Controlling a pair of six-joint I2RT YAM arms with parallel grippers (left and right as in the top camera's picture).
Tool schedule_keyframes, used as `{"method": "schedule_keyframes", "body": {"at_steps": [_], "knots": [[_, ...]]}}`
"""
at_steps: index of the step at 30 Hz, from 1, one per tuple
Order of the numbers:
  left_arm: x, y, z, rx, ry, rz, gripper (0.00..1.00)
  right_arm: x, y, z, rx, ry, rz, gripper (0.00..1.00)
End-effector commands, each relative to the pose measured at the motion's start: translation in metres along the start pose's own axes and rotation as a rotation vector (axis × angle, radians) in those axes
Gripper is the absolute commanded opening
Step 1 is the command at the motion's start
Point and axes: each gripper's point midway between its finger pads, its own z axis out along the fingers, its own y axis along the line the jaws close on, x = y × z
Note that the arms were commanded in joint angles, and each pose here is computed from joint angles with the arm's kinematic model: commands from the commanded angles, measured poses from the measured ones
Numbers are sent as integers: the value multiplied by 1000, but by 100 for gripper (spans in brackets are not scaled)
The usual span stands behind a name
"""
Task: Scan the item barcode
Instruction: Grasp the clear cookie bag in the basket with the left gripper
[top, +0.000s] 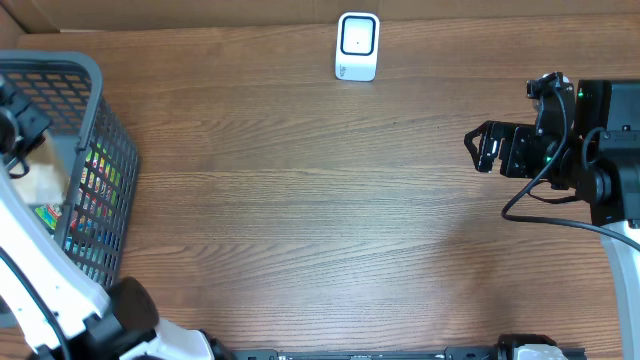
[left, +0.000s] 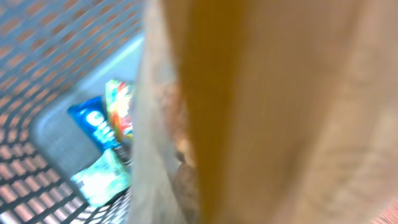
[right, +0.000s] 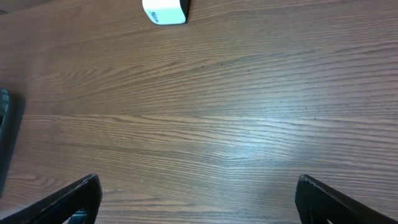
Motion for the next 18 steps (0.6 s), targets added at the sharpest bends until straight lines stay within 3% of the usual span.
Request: {"method": "schedule_keyframes", "body": {"at_steps": [1,7,15,18], "knots": [[9,-32,-40,91,-81,102,4,-8,4,-7,-8,-29,-9,100],[60,-89,-36,164,49,299,4,-8,4,-7,-8,-30,-9,100],[135,-107,29,-231,131,347,4,-9,4,-7,-8,-32,-9,100],[165,-115,61,-317,148,379,4,-9,4,-7,-9,-33,-10,100]]}}
